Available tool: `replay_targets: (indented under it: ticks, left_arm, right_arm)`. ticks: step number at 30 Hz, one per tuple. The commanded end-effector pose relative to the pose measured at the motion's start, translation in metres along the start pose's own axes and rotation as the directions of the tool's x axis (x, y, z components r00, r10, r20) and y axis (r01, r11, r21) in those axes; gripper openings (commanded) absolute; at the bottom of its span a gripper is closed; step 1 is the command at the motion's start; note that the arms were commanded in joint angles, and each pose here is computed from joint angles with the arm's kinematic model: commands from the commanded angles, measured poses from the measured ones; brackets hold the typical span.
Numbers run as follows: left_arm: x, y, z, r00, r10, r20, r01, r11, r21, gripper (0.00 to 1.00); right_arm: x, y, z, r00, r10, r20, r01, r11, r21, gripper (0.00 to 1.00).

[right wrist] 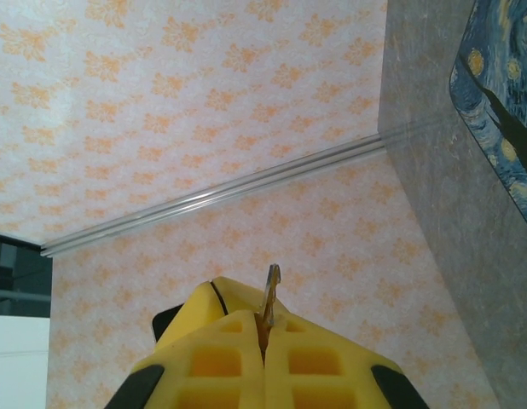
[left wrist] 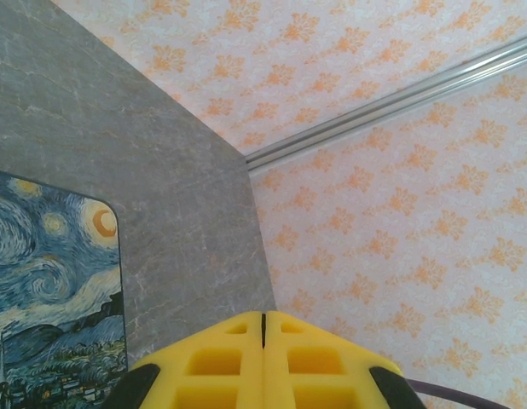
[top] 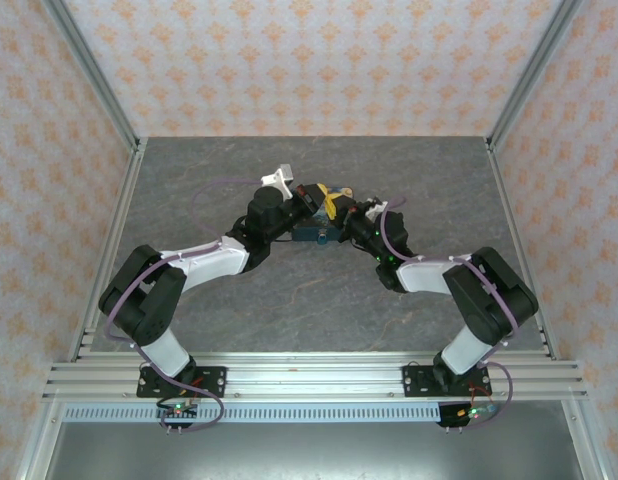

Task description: Unlock a padlock with a key

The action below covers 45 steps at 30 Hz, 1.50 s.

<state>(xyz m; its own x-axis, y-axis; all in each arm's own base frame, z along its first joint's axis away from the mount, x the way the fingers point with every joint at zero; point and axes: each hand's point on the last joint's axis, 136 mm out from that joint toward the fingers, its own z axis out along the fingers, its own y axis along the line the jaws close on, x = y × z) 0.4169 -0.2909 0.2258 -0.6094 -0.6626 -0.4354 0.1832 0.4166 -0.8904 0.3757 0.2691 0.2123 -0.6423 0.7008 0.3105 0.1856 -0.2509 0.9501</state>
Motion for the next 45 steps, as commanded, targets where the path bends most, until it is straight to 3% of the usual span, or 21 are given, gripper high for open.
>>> replay_targets:
  ticks: [1,2,3,5,6,8,12,16,22,36,45]
  left_arm:
    - [-0.005,-0.006,0.001,0.999,-0.013,0.029,0.013,1.000,0.020,0.00]
    - [-0.006,-0.003,0.000,0.999,-0.028,0.034,0.028,1.000,0.003,0.02]
    - [-0.007,0.000,-0.001,0.998,-0.045,0.039,0.046,0.999,-0.013,0.14]
    - [-0.013,0.008,-0.006,0.992,-0.107,0.065,0.110,0.993,-0.051,0.56]
    - [-0.014,0.013,-0.008,0.988,-0.137,0.077,0.142,0.988,-0.066,0.64]
    - [-0.017,0.021,-0.013,0.975,-0.206,0.086,0.215,0.971,-0.106,0.72]
    - [-0.009,0.032,-0.020,0.952,-0.301,0.054,0.306,0.935,-0.177,0.75]
    - [0.010,0.045,-0.022,0.927,-0.374,-0.011,0.357,0.893,-0.274,0.72]
    - [0.028,0.057,-0.019,0.889,-0.457,-0.037,0.433,0.863,-0.259,0.60]
    - [0.043,0.056,-0.003,0.882,-0.468,-0.053,0.444,0.863,-0.239,0.33]
    - [0.041,0.054,0.001,0.883,-0.467,-0.043,0.446,0.866,-0.227,0.25]
  right_arm:
    - [0.004,0.017,0.003,1.000,-0.006,-0.014,0.005,0.998,-0.068,0.00]
    - [0.003,0.013,0.002,1.000,-0.005,-0.007,0.005,0.998,-0.059,0.00]
    - [0.001,0.010,0.000,1.000,-0.007,0.000,0.007,0.999,-0.050,0.00]
    - [-0.001,0.002,-0.004,1.000,-0.029,0.013,0.029,0.999,-0.029,0.00]
    - [-0.003,-0.002,-0.005,0.999,-0.041,0.019,0.041,0.999,-0.015,0.00]
    - [-0.005,-0.011,-0.008,0.996,-0.090,0.027,0.089,0.996,0.022,0.00]
    - [-0.010,-0.029,-0.014,0.983,-0.178,0.035,0.173,0.979,0.104,0.00]
    - [-0.012,-0.041,-0.019,0.966,-0.257,0.027,0.250,0.955,0.163,0.00]
    - [-0.012,-0.043,-0.018,0.956,-0.291,0.018,0.284,0.943,0.174,0.00]
    - [-0.007,-0.041,-0.012,0.958,-0.286,0.009,0.280,0.945,0.166,0.00]
    - [-0.008,-0.043,-0.014,0.960,-0.281,0.014,0.275,0.947,0.169,0.00]
